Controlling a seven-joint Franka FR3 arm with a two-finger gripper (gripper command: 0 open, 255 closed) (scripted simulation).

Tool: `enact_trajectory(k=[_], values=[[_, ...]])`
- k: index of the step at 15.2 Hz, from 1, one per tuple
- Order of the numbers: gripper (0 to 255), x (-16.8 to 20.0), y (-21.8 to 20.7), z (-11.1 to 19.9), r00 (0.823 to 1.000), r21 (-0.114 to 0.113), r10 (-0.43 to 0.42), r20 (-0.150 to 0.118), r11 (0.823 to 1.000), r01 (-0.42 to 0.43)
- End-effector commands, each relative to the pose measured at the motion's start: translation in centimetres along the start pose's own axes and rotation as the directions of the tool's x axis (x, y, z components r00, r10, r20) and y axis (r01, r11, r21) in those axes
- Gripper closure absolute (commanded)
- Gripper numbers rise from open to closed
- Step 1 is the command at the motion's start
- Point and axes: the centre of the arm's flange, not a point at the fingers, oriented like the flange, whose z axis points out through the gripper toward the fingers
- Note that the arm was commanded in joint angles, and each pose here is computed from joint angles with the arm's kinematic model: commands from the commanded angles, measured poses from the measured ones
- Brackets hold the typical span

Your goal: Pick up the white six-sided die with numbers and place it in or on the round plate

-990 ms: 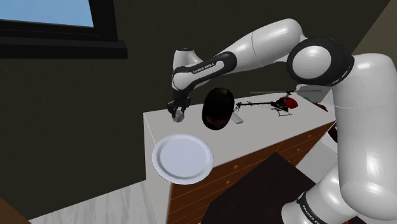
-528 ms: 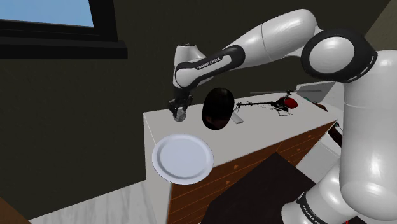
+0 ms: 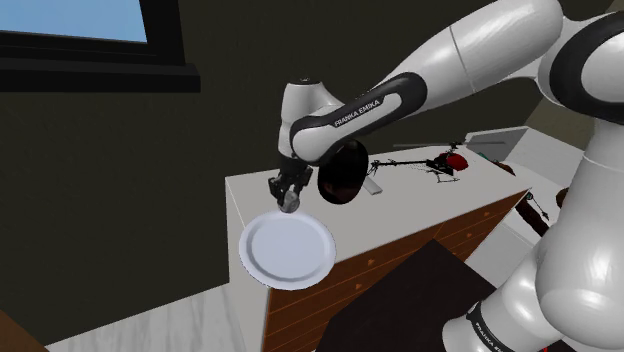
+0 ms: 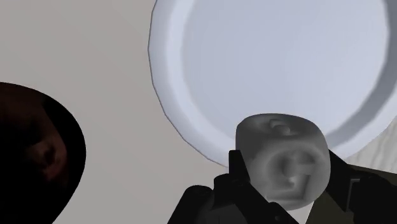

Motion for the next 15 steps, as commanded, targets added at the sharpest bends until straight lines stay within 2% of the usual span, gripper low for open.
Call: enact_trajectory(k=[1, 5, 15], values=[[255, -2.2, -1.1, -0.1, 1.0, 0.0, 0.001, 0.0, 1.0, -0.001], [255, -6.9, -3.4, -0.4, 1.0, 0.0, 0.001, 0.0, 1.0, -0.001], [255, -6.9, -3.5, 4.9, 1.0, 0.0, 0.001, 0.0, 1.0, -0.001]])
